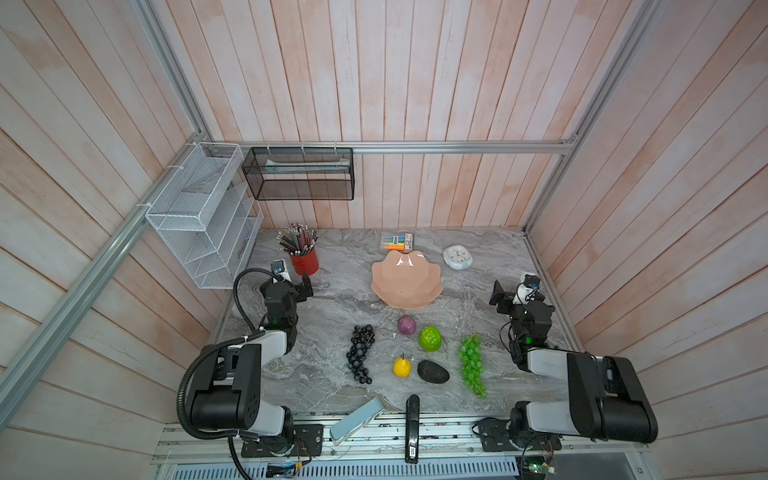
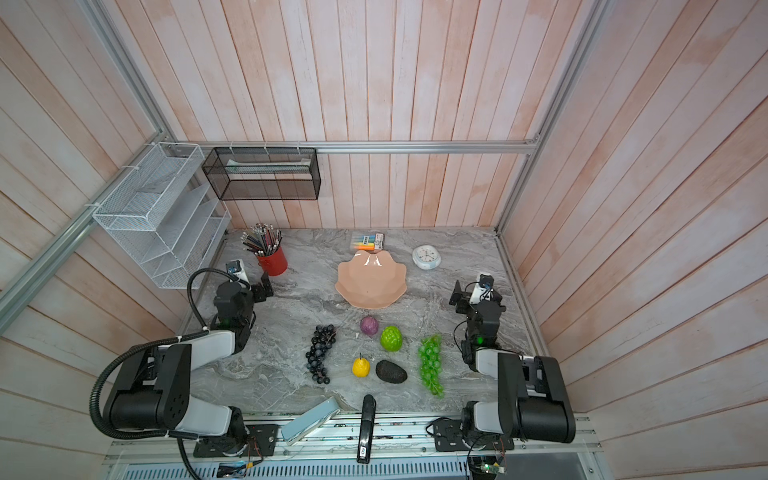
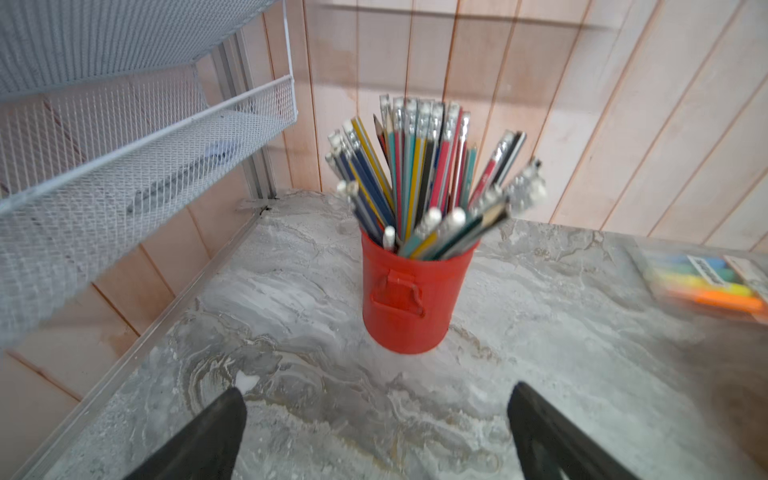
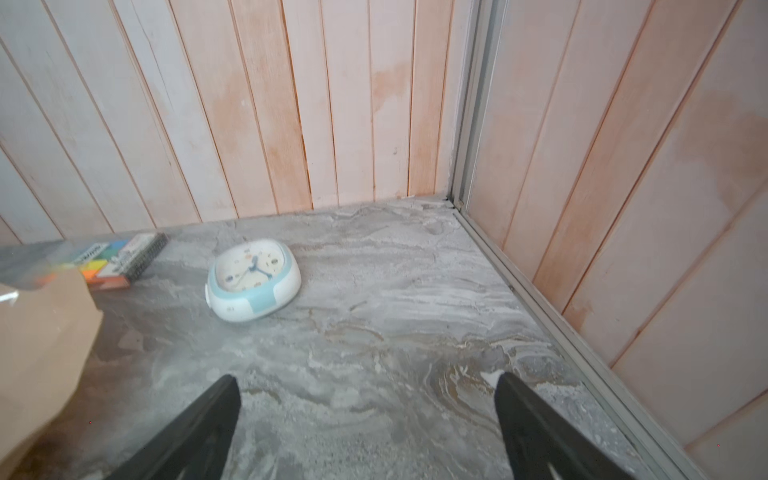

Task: Place and organize the fake fruits in the fruit bowl
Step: 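Grasp the green bumpy fruit with the right gripper while the left arm rises, then carry the green fruit with the right gripper into the peach bowl and release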

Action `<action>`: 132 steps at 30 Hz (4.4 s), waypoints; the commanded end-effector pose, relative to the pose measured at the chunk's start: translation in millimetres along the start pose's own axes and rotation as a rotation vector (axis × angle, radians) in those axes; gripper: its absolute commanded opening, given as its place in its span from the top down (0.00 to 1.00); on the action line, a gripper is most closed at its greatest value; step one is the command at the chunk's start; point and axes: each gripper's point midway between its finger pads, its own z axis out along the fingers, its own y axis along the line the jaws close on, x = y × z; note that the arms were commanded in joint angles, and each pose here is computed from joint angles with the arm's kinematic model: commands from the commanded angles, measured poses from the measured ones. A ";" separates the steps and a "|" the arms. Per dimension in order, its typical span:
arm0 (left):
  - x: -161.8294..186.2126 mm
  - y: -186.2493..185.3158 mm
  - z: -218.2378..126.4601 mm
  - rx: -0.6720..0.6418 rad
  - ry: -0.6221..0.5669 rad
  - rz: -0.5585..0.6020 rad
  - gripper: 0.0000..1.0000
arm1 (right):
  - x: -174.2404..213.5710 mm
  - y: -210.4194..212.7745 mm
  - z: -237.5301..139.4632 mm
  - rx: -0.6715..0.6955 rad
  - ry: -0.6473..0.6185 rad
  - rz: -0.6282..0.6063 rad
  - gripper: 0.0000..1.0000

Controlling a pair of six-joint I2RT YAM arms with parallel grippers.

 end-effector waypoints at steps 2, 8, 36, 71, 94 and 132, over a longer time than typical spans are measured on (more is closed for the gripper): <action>9.4 7.4 -2.7 -0.122 0.247 -0.085 0.00 | -36.8 8.4 3.6 -0.006 0.105 0.130 0.11; -25.5 -39.8 -28.5 -0.082 0.269 -0.108 0.00 | -55.2 85.2 -16.6 -0.208 0.286 0.117 0.17; -29.0 -112.8 -48.3 0.135 0.368 -0.171 0.00 | 144.0 227.7 -136.5 -0.604 1.150 -0.211 0.10; -47.4 -93.3 -59.6 0.067 0.311 -0.165 0.00 | 78.4 224.6 -109.7 -0.549 1.029 -0.142 0.51; -43.5 -84.0 -79.2 0.070 0.326 -0.184 0.00 | 74.9 318.0 80.4 -0.583 0.824 -0.227 0.53; -23.0 -111.2 -87.0 0.200 0.516 -0.170 0.00 | 85.8 329.4 83.7 -0.513 0.831 -0.393 0.05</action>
